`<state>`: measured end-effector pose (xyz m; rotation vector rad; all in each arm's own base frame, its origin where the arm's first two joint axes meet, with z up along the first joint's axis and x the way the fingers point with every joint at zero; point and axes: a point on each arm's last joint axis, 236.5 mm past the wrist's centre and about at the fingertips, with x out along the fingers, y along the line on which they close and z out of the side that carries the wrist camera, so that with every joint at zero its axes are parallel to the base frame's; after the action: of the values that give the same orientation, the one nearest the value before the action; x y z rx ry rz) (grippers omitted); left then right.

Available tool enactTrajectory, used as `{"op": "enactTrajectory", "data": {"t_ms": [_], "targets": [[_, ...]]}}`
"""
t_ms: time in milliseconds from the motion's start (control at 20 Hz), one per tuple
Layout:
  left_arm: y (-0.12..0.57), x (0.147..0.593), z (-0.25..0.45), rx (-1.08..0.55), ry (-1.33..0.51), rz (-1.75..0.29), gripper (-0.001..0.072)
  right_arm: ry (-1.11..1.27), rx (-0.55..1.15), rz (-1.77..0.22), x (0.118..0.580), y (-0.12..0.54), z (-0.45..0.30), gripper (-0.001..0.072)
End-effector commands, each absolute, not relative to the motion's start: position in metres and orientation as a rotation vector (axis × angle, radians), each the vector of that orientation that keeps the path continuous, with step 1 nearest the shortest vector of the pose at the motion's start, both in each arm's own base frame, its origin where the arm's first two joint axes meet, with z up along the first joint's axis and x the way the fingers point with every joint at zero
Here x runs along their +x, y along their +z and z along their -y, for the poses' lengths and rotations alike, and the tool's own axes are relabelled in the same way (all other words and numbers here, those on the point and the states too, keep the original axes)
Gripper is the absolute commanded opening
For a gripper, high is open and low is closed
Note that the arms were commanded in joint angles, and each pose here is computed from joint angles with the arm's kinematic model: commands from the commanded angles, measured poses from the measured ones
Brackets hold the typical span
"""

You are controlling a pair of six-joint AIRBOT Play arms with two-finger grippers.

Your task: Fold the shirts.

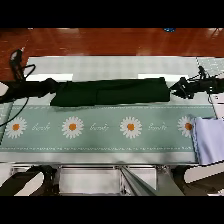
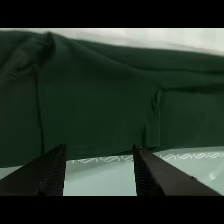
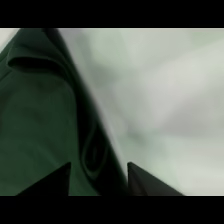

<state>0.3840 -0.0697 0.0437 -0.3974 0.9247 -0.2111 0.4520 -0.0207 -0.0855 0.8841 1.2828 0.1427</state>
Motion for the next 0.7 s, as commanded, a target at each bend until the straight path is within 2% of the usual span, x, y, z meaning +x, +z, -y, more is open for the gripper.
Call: {"op": "enactTrajectory", "data": {"t_ms": [0, 100, 150, 200, 250, 300, 350, 400, 450, 550, 650], "targets": [[0.017, 0.378, 0.090, -0.393, -0.237, -0.969, 0.0505, 0.204, 0.946, -1.293, 0.463, -0.099, -0.017, 0.0417], [0.010, 0.379, 0.094, -0.430, -0.239, -0.990, 0.0505, 0.227, 0.929, -1.299, 0.467, -0.104, -0.036, 0.0401], [0.006, 0.380, 0.096, -0.442, -0.239, -1.002, 0.0505, 0.236, 0.909, -1.297, 0.470, -0.104, -0.044, 0.0352], [0.002, 0.380, 0.097, -0.456, -0.238, -1.012, 0.0505, 0.247, 0.892, -1.292, 0.472, -0.103, -0.050, 0.0238], [-0.002, 0.380, 0.098, -0.466, -0.238, -1.022, 0.0504, 0.276, 0.868, -1.286, 0.473, -0.100, -0.054, 0.0043], [-0.004, 0.380, 0.099, -0.470, -0.236, -1.030, 0.0487, 0.312, 0.855, -1.288, 0.473, -0.092, -0.059, 0.0026], [-0.006, 0.380, 0.099, -0.470, -0.236, -1.035, 0.0315, 0.330, 0.838, -1.291, 0.472, -0.084, -0.057, 0.0026], [-0.006, 0.381, 0.099, -0.476, -0.236, -1.035, 0.0043, 0.333, 0.806, -1.285, 0.469, -0.073, -0.052, 0.0025], [-0.004, 0.382, 0.102, -0.495, -0.241, -1.031, 0.0017, 0.335, 0.754, -1.287, 0.463, -0.062, -0.046, 0.0025], [0.006, 0.386, 0.116, -0.532, -0.272, -1.009, 0.0017, 0.304, 0.613, -1.294, 0.442, -0.036, -0.029, 0.0025], [0.017, 0.391, 0.144, -0.503, -0.338, -0.981, 0.0016, 0.255, 0.505, -1.259, 0.418, -0.007, -0.018, 0.0025]]}}
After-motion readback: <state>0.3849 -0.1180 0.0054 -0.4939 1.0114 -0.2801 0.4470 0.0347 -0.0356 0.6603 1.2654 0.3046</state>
